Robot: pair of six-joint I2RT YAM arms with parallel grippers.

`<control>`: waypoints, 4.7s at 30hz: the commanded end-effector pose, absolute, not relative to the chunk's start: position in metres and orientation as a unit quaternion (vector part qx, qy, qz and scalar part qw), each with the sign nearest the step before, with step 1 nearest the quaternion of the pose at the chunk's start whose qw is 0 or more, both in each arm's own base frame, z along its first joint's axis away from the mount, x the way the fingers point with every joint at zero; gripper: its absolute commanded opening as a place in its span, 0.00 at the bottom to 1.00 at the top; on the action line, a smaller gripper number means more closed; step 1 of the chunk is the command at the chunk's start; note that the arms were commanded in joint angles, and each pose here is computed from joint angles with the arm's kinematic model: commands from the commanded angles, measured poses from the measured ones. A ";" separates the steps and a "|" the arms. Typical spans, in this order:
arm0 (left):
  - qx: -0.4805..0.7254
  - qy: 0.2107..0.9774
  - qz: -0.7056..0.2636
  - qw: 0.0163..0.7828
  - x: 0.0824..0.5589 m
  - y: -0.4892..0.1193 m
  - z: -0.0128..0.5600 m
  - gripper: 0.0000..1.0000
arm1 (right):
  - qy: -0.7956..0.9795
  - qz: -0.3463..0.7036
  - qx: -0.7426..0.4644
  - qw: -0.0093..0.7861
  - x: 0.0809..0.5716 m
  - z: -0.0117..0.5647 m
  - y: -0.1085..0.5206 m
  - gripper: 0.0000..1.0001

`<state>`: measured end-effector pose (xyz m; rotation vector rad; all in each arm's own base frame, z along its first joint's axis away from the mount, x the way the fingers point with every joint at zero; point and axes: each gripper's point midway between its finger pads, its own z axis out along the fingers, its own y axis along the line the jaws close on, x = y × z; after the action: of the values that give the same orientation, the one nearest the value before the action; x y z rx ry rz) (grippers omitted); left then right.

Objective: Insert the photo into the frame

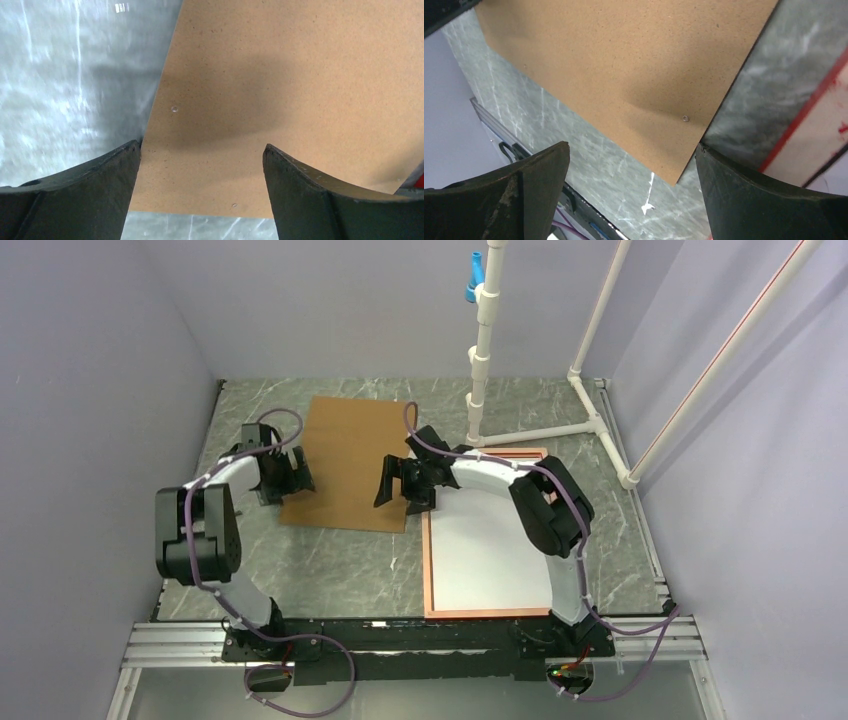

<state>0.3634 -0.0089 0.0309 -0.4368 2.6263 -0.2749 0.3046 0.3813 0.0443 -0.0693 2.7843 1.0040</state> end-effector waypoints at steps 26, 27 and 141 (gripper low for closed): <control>-0.174 0.948 -0.083 0.254 0.241 -0.052 0.065 0.99 | 0.955 0.244 -0.098 0.136 0.228 0.082 0.349 1.00; -0.167 0.950 -0.080 0.249 0.245 -0.052 0.065 0.99 | 0.954 0.249 -0.094 0.139 0.231 0.083 0.348 1.00; -0.139 0.936 -0.295 0.135 0.222 -0.128 0.009 0.85 | 0.918 0.369 0.043 0.137 0.245 0.072 0.271 0.97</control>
<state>0.2679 -0.1046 0.0340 -0.3859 2.5674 -0.7244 0.2311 0.2661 0.0608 0.1186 2.7269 1.0029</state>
